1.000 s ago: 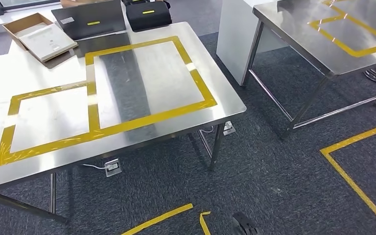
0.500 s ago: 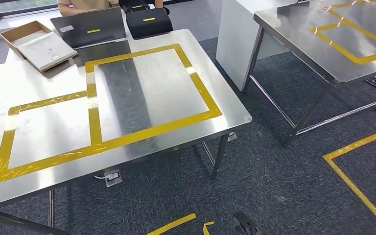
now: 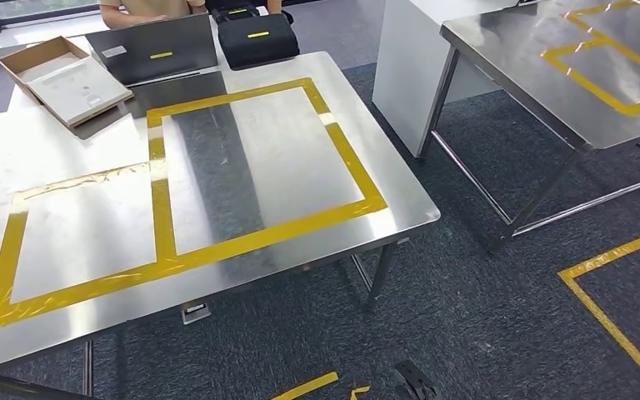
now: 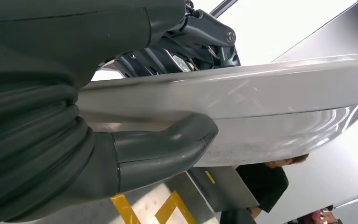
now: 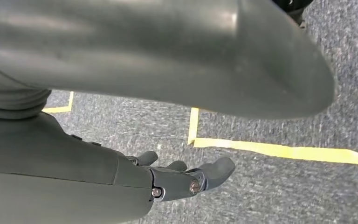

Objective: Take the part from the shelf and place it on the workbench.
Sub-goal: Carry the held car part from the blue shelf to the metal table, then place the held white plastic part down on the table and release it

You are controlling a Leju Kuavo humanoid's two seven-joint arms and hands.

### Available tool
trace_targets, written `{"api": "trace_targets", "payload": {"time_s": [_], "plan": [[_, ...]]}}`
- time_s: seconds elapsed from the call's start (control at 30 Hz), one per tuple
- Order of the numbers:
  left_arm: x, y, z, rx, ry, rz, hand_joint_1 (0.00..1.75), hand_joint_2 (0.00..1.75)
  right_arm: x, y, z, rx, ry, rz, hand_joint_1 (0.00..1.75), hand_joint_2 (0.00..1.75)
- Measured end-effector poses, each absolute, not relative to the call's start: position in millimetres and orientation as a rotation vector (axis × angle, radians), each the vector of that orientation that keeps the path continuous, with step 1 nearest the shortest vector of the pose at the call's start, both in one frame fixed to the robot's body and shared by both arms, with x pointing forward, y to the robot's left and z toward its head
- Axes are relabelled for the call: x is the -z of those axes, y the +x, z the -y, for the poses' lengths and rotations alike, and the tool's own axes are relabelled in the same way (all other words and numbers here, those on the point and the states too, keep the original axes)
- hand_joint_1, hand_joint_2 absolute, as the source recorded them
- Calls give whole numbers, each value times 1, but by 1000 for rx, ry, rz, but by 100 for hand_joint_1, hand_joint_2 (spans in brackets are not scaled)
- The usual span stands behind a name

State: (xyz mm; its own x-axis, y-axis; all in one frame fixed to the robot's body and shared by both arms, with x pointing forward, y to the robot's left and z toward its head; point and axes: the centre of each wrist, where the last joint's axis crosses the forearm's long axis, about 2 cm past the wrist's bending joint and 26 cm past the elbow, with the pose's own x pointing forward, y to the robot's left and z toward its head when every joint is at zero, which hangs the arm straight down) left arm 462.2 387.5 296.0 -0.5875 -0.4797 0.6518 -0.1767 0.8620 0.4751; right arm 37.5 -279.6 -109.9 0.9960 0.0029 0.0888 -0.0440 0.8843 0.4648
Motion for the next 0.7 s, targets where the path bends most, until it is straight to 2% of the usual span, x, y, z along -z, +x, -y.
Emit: {"api": "trace_targets", "payload": {"time_s": [0.27, 0.53, 0.7], "plan": [[-284, 465, -389, 519, 474, 2109, 175, 175, 110, 38, 280, -14, 485, 90, 0, 0], [-248, 473, -373, 734, 862, 1930, 175, 175, 110, 38, 283, -9, 480, 92, 0, 0], [-218, 470, -348, 895, 964, 1761, 175, 175, 110, 38, 288, -1, 476, 94, 0, 0]]}}
